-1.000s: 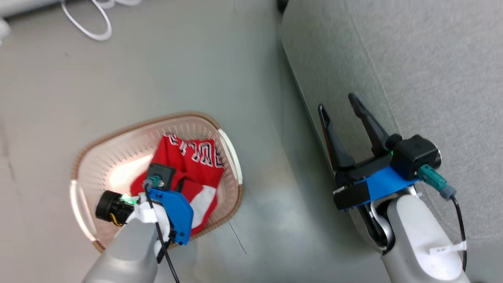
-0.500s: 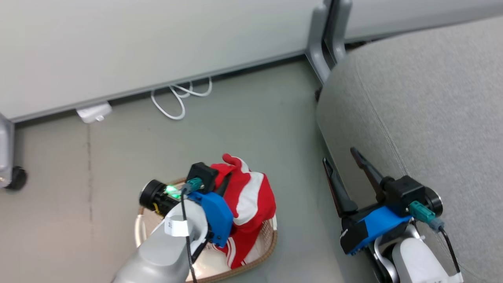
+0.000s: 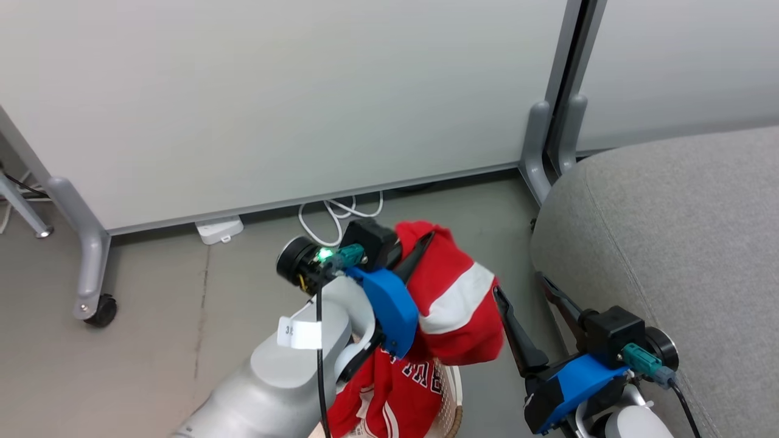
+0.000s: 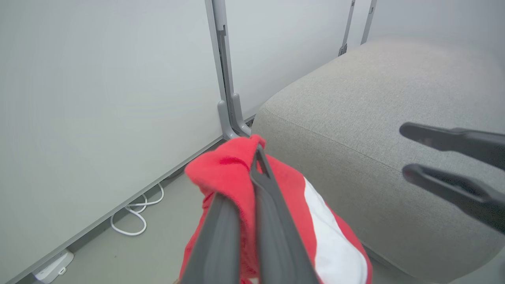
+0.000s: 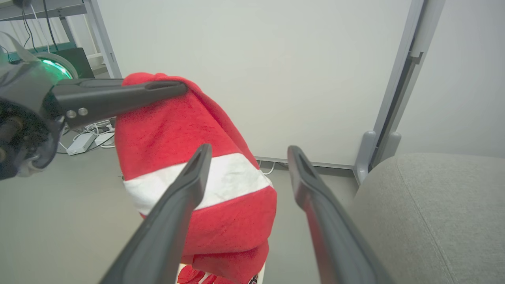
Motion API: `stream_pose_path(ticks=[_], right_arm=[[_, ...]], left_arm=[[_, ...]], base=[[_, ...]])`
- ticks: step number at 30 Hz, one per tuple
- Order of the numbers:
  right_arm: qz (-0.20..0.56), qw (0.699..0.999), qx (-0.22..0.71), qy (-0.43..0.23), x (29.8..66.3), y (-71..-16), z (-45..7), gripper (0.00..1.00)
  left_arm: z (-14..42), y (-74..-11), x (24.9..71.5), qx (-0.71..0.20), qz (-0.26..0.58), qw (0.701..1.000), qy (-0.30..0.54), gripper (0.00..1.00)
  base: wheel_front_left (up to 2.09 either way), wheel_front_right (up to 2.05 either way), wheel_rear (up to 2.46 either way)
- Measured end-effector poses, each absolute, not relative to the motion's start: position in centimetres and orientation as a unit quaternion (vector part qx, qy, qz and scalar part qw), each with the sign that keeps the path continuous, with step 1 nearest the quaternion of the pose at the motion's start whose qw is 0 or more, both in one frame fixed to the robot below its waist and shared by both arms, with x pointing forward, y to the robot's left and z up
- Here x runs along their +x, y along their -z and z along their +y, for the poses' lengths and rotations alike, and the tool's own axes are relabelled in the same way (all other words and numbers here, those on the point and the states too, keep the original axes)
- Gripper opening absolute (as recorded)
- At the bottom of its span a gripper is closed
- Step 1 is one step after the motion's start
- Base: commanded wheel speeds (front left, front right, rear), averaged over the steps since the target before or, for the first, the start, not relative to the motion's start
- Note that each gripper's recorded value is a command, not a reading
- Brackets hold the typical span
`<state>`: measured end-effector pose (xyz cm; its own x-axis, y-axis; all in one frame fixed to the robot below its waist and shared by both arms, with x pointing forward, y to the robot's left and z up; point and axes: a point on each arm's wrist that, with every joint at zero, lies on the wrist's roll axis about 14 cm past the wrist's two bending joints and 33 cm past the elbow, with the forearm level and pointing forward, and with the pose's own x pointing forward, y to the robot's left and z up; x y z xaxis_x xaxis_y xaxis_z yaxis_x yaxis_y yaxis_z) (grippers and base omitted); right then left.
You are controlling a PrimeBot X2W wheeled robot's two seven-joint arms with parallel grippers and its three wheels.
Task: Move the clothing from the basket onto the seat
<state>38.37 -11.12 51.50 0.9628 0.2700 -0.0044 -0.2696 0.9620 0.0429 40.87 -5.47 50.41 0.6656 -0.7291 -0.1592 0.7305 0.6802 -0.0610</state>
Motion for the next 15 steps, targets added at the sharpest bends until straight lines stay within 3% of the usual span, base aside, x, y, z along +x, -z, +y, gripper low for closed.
stream_pose_path(ticks=[15], right_arm=[[-0.009,0.987,0.019,-0.159,37.1,-52.9,-9.6,1.00]], left_arm=[[-7.3,-55.3,39.9,0.002,0.041,0.904,0.425,0.00]], base=[[0.00,0.00,0.00]])
